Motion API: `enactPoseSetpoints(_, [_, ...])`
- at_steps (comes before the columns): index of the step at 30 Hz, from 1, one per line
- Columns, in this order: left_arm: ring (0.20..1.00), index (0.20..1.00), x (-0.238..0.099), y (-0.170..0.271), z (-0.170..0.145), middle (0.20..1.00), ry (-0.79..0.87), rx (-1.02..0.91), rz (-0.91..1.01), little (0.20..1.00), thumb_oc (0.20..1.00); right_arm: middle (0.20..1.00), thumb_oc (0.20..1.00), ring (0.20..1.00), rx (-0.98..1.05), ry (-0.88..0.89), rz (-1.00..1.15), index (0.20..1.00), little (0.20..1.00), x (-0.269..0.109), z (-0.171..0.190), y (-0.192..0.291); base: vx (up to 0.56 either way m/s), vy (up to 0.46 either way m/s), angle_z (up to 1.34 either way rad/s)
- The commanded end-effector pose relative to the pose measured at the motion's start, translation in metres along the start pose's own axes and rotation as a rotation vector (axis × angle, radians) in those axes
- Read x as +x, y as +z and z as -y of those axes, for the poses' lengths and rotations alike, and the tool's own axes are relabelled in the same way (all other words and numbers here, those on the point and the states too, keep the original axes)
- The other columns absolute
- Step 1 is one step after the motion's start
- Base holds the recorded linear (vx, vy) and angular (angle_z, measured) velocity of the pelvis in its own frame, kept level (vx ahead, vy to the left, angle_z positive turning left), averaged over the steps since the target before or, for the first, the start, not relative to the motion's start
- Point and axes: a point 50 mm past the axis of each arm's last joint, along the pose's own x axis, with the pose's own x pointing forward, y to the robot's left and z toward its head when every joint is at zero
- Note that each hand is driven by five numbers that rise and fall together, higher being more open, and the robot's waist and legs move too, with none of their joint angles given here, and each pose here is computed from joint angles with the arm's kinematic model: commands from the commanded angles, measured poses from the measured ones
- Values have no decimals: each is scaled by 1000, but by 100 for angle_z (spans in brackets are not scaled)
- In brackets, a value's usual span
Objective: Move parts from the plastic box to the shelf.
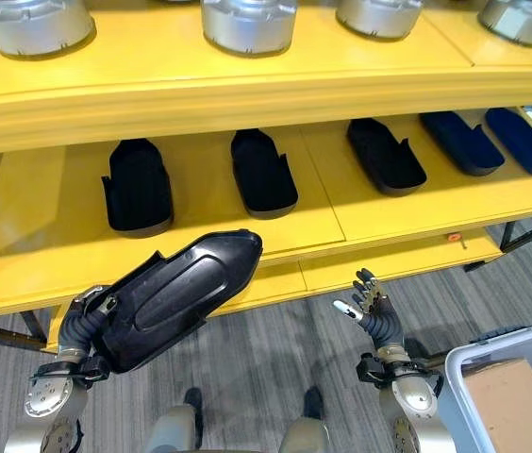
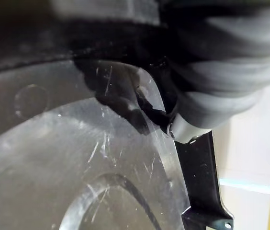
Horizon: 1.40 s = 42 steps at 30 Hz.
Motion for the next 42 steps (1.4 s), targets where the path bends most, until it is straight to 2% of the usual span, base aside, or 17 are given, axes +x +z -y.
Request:
enactPoseSetpoints(1, [200, 200, -2, 34, 3, 200, -12, -18, 200, 200, 200, 1000, 1000, 1000, -11, 57, 123, 1000, 1000, 14, -7, 25, 25, 273, -23])
enactPoseSetpoints(8, [200, 200, -3, 26, 14, 200, -53, -28, 167, 200, 200, 1000, 1000, 1000, 17, 113, 113, 1000, 1000, 10, -15, 23, 95, 103, -16])
enactPoseSetpoints(17, [200, 200, 5, 28, 40, 200, -146, -128, 178, 200, 200, 1000, 1000, 1000, -35, 52, 146, 1000, 1000, 8, 3, 32, 34, -33, 20])
enactPoseSetpoints(22, [200, 200, 3, 25, 33, 200, -75, -136, 170, 200, 200, 1000, 1000, 1000, -38, -5, 135, 1000, 1000, 4, 10, 28, 111, 121, 15])
enactPoseSetpoints(32, [200, 200, 13, 47, 41, 200, -125, -145, 264, 200, 200, 1000, 1000, 1000, -9, -34, 138, 1000, 1000, 5, 9, 26, 152, 274, -4])
enactPoseSetpoints(42, [200, 200, 25, 59, 36, 200, -70, -122, 321, 200, 200, 1000, 1000, 1000, 37, -15, 136, 1000, 1000, 8, 0, 24, 10, 105, 8])
